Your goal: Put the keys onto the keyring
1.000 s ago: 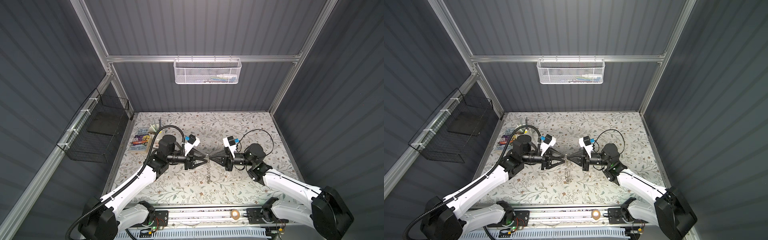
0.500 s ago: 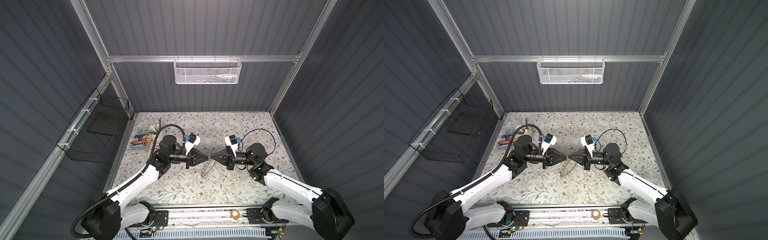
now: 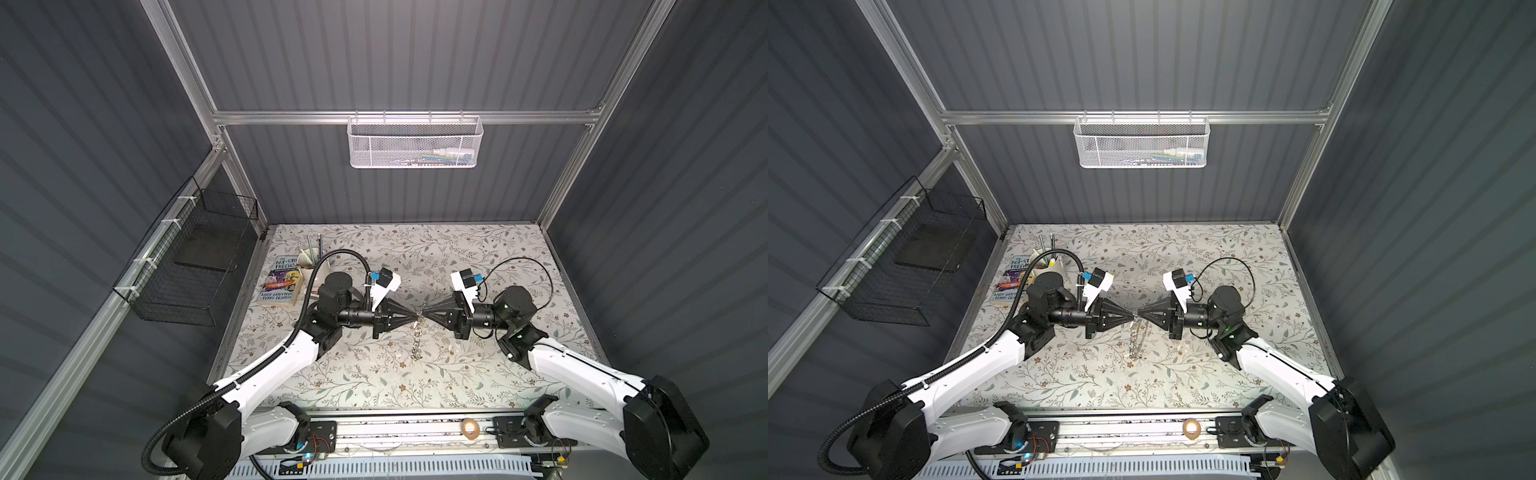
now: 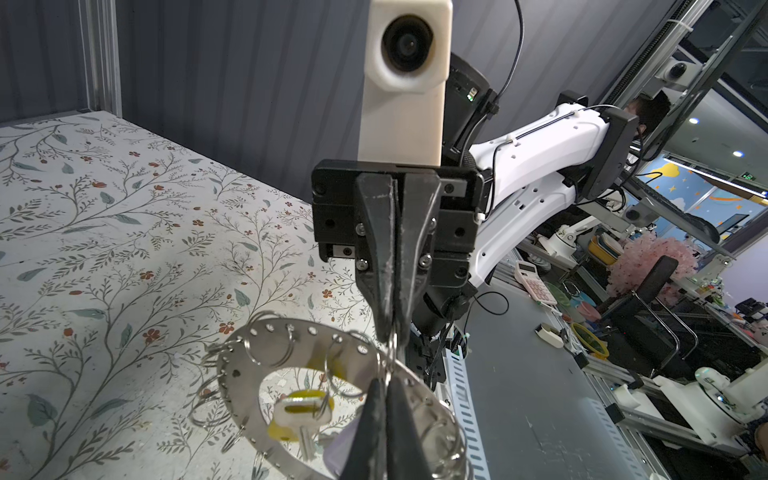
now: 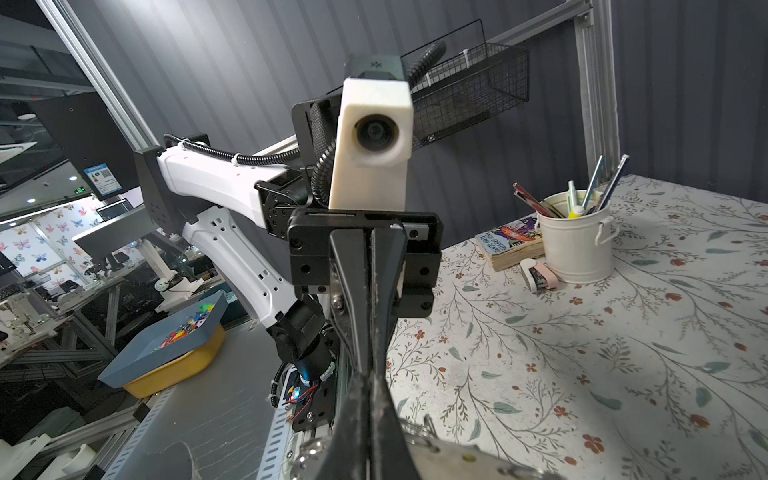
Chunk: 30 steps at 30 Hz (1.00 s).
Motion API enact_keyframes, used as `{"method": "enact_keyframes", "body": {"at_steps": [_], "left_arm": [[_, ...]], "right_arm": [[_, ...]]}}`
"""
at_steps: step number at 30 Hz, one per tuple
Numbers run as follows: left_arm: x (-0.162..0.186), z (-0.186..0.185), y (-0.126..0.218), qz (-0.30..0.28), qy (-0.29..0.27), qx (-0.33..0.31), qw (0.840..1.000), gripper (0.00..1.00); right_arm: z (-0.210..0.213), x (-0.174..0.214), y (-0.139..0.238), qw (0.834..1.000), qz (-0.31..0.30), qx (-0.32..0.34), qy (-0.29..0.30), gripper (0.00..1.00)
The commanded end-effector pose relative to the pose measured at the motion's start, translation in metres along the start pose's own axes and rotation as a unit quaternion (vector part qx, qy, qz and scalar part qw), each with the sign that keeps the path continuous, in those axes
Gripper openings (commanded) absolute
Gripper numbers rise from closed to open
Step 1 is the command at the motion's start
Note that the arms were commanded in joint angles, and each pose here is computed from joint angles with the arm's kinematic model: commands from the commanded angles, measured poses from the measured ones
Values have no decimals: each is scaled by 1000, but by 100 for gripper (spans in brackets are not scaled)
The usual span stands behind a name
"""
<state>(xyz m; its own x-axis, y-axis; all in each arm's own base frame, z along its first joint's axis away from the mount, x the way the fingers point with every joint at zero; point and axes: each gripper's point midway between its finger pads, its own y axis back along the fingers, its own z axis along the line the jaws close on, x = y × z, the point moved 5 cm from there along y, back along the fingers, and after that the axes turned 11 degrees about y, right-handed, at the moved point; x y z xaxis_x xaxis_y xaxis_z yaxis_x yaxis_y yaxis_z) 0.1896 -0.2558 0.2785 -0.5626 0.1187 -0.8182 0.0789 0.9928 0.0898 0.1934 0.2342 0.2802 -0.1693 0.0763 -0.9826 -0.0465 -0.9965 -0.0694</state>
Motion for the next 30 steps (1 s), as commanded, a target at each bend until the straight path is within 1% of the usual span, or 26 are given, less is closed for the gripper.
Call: {"method": "enact_keyframes", "body": {"at_steps": [1, 12, 22, 25, 30], "left_arm": [[5, 2, 1, -2, 9, 0, 1000, 0], [10, 17, -8, 10, 28, -19, 999, 0], [9, 21, -15, 17, 24, -18, 999, 0], [9, 24, -17, 18, 25, -19, 999, 3], [8, 29, -20, 17, 29, -24, 999, 4]], "right_arm": [[2, -11, 3, 999, -24, -6, 22, 0], [3, -18, -1, 999, -41, -25, 16, 0], [6, -19, -5, 998, -53, -36, 14, 0], [6, -20, -6, 997, -57, -40, 12, 0], [7, -20, -9, 997, -58, -44, 12, 0]]}}
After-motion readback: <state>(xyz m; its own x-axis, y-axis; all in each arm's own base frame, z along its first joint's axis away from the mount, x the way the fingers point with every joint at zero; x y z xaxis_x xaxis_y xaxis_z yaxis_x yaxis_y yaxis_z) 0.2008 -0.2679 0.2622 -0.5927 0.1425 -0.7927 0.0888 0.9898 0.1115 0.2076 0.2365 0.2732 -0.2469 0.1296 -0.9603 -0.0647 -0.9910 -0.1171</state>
